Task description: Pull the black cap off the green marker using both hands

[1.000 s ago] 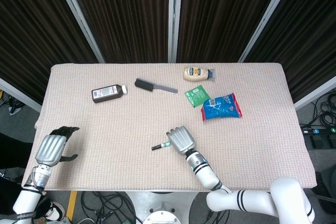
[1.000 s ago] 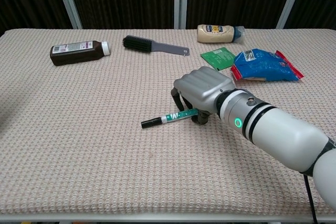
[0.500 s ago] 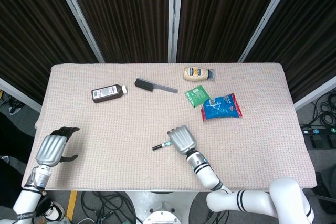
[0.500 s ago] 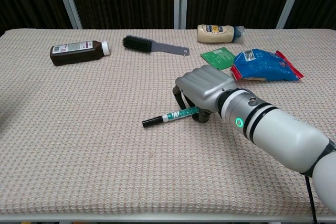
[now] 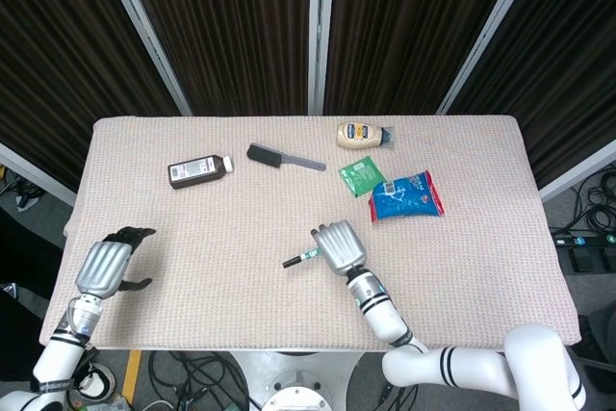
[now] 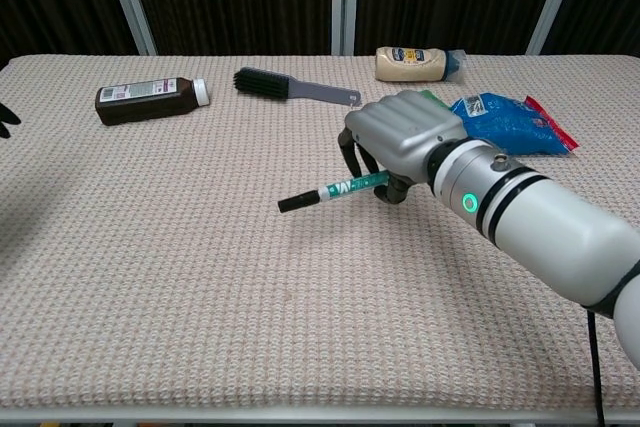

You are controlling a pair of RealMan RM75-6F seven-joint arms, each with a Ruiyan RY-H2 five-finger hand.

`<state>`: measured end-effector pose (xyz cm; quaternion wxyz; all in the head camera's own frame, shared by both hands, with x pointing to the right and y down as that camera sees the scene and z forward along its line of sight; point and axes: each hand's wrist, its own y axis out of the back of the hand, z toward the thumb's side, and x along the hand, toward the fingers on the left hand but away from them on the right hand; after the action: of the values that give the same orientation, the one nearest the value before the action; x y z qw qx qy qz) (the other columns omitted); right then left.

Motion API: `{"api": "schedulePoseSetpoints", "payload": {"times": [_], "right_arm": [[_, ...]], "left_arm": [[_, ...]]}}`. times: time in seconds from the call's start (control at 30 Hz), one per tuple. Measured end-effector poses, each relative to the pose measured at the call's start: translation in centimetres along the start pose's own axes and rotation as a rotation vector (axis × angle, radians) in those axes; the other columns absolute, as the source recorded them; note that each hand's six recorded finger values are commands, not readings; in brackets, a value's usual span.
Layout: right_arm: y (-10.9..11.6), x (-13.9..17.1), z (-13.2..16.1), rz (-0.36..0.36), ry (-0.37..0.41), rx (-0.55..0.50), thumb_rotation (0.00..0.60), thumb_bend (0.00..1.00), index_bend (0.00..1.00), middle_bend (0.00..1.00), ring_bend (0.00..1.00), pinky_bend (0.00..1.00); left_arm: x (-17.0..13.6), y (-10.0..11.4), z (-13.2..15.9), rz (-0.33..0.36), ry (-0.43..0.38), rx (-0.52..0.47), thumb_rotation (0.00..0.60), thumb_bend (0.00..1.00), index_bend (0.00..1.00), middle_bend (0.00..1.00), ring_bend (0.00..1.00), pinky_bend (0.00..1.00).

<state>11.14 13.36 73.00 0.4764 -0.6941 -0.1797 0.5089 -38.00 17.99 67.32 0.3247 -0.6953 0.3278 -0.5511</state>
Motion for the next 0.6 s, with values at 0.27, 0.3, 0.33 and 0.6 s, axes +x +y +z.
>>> {"api": "schedulePoseSetpoints", "payload": {"times": [0.27, 0.3, 0.33, 0.6], "right_arm": [[3.5, -1.0, -0.5, -0.078, -0.114, -0.040, 0.600, 0.33, 0.64, 0.62, 0.62, 0.72], [3.9, -1.1, -0.5, -0.084, -0.126, -0.043, 0.600, 0.33, 0.64, 0.62, 0.62, 0.72], [4.2, -1.3, -0.4, -0.088, -0.138, -0.047, 0.600, 0.33, 0.64, 0.62, 0.62, 0.72], [6.2, -2.3, -0.1, -0.111, -0.216, -0.089, 0.600, 0.35, 0.64, 0.62, 0.62, 0.72]], "left_arm": [[3.0, 1.3, 2.8, 0.054, -0.009, -0.004, 0.600, 0.12, 0.24, 0.29, 0.23, 0.36], [3.4, 1.5, 3.1, 0.060, -0.005, -0.008, 0.600, 0.12, 0.25, 0.29, 0.23, 0.36], [4.0, 1.7, 3.5, 0.067, 0.002, -0.014, 0.600, 0.12, 0.25, 0.29, 0.24, 0.36], [6.9, 3.1, 6.2, 0.095, 0.043, 0.017, 0.600, 0.12, 0.28, 0.31, 0.26, 0.37]]}}
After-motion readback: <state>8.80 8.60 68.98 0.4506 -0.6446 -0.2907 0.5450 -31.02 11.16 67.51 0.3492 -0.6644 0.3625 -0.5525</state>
